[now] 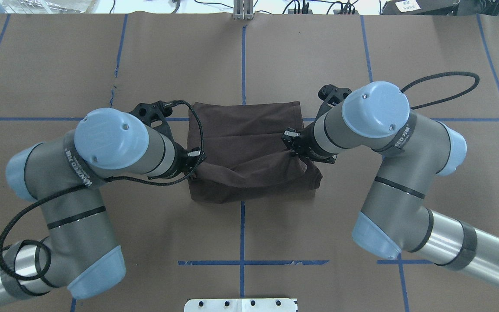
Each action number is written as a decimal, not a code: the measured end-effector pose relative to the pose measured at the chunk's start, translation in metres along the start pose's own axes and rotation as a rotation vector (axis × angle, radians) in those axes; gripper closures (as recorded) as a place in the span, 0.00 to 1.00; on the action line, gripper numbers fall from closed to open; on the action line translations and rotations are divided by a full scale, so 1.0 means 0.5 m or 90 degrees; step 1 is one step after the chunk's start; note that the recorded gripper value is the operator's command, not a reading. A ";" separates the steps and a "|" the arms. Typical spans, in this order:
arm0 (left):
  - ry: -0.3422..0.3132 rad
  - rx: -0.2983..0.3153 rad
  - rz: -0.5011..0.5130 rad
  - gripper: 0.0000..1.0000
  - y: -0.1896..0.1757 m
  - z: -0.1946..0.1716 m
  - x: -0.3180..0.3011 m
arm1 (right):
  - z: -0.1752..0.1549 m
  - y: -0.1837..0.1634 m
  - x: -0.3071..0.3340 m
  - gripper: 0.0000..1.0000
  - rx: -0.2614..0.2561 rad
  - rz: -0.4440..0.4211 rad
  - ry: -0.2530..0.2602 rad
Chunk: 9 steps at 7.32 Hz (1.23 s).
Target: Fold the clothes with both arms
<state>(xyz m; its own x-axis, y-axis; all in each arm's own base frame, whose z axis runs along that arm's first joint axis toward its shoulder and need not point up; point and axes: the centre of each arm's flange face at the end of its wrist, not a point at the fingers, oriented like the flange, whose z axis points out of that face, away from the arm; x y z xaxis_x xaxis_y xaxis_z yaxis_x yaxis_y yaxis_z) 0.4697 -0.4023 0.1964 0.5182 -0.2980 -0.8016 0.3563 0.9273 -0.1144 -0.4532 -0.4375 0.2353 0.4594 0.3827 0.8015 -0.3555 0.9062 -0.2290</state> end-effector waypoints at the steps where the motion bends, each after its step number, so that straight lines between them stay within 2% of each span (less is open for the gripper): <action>1: -0.006 0.020 -0.001 1.00 -0.056 0.015 0.017 | 0.017 -0.049 -0.029 1.00 0.004 0.011 0.009; 4: -0.002 0.049 0.003 1.00 -0.151 0.076 0.041 | 0.095 -0.167 -0.093 1.00 0.006 0.033 0.028; 5: -0.006 0.059 0.008 0.04 -0.182 0.101 0.049 | 0.120 -0.211 -0.096 0.01 0.005 0.042 0.041; 6: -0.017 0.074 0.023 0.00 -0.233 0.143 0.055 | 0.149 -0.265 -0.103 0.00 0.006 0.045 0.057; 7: -0.030 0.105 0.053 0.00 -0.316 0.186 0.039 | 0.183 -0.326 -0.112 0.00 0.013 0.034 0.070; 8: -0.041 0.137 0.088 0.00 -0.396 0.202 0.012 | 0.199 -0.379 -0.118 0.00 0.021 0.017 0.078; 9: -0.047 0.153 0.115 0.00 -0.445 0.201 -0.004 | 0.199 -0.417 -0.122 0.00 0.028 -0.003 0.081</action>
<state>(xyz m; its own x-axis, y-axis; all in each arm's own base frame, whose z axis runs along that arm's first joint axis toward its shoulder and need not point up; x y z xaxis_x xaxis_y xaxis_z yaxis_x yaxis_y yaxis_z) 0.4672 -0.6307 0.2825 0.6414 -0.1574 -0.7509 0.4231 0.8890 0.1751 -0.4884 -0.6678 0.2890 0.5590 0.4013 0.7256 -0.3875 0.9001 -0.1993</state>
